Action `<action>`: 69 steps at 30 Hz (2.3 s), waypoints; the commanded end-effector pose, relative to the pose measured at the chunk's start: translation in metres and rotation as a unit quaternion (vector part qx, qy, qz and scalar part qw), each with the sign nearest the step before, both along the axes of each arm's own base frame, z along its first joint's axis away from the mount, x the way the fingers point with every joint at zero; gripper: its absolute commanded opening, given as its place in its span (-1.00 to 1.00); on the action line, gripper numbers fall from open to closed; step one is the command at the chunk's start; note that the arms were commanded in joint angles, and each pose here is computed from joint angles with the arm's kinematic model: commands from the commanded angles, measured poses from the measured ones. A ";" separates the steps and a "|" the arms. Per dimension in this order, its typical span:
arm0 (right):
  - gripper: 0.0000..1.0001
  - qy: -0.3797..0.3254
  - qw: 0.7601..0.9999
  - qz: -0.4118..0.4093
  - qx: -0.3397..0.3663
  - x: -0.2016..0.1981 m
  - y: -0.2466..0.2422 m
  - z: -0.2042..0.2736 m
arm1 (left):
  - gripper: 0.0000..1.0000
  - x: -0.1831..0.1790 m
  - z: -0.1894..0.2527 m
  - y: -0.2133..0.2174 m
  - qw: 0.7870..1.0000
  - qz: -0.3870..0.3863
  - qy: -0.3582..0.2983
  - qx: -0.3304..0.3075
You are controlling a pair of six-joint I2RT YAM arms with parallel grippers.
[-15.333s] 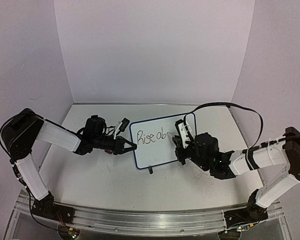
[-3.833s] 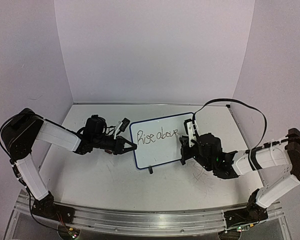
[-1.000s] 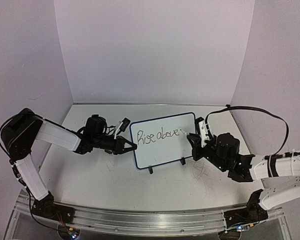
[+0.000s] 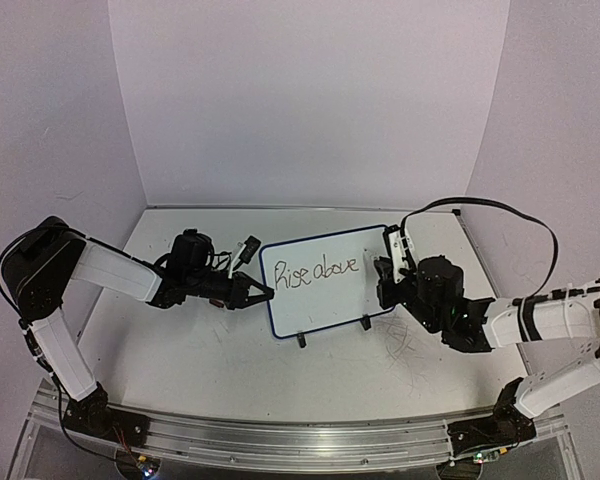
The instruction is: Write a sentence on the whiteboard
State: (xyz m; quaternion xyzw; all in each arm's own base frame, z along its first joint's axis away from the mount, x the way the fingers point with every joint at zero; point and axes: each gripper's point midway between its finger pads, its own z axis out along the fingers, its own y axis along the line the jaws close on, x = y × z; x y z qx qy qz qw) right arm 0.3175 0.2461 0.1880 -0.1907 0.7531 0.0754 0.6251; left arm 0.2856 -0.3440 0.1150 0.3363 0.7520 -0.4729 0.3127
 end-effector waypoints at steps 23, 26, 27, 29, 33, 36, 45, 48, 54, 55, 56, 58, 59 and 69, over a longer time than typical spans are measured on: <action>-1.00 0.011 0.999 -0.042 0.014 0.019 -0.008 -0.007 | -1.00 0.011 -0.014 0.009 0.999 0.029 -0.013 0.043; -1.00 0.009 0.999 -0.047 0.015 0.018 -0.011 -0.005 | -1.00 0.011 -0.014 0.009 0.999 0.029 -0.013 0.043; -1.00 0.008 0.999 -0.046 0.015 0.018 -0.011 -0.004 | -1.00 0.011 -0.013 0.009 0.999 0.029 -0.013 0.043; -1.00 0.005 0.999 -0.043 0.019 0.017 -0.010 -0.001 | -1.00 0.011 -0.013 0.009 0.999 0.029 -0.013 0.042; -1.00 -0.009 0.999 -0.010 0.039 0.006 -0.007 0.014 | -1.00 0.011 -0.012 0.009 0.999 0.030 -0.014 0.042; -1.00 -0.009 0.999 -0.011 0.046 0.002 -0.012 0.016 | -1.00 0.011 -0.012 0.009 0.999 0.030 -0.014 0.042; -1.00 0.023 1.000 -0.009 0.015 0.008 -0.004 -0.009 | -1.00 0.011 -0.011 0.009 0.999 0.030 -0.014 0.042; -1.00 0.024 1.000 -0.012 0.013 0.008 -0.005 -0.010 | -1.00 0.011 -0.010 0.009 0.999 0.030 -0.016 0.042; -1.00 0.017 0.999 -0.025 0.015 0.013 -0.007 -0.005 | -1.00 0.011 -0.011 0.009 0.999 0.029 -0.013 0.042; -1.00 0.016 0.999 -0.025 0.017 0.013 -0.006 -0.004 | -1.00 0.011 -0.012 0.009 0.999 0.029 -0.013 0.042; -1.00 0.016 0.999 -0.024 0.017 0.014 -0.005 -0.004 | -1.00 0.011 -0.012 0.009 0.999 0.029 -0.013 0.043; -1.00 0.016 1.000 -0.021 0.016 0.014 -0.003 -0.005 | -1.00 0.011 -0.011 0.008 0.999 0.029 -0.013 0.042; -1.00 0.015 1.000 -0.019 0.017 0.014 -0.002 -0.004 | -1.00 0.011 -0.011 0.008 0.999 0.029 -0.013 0.042; -1.00 0.021 0.999 -0.027 0.010 0.017 -0.003 -0.011 | -1.00 0.011 -0.011 0.009 0.999 0.029 -0.014 0.043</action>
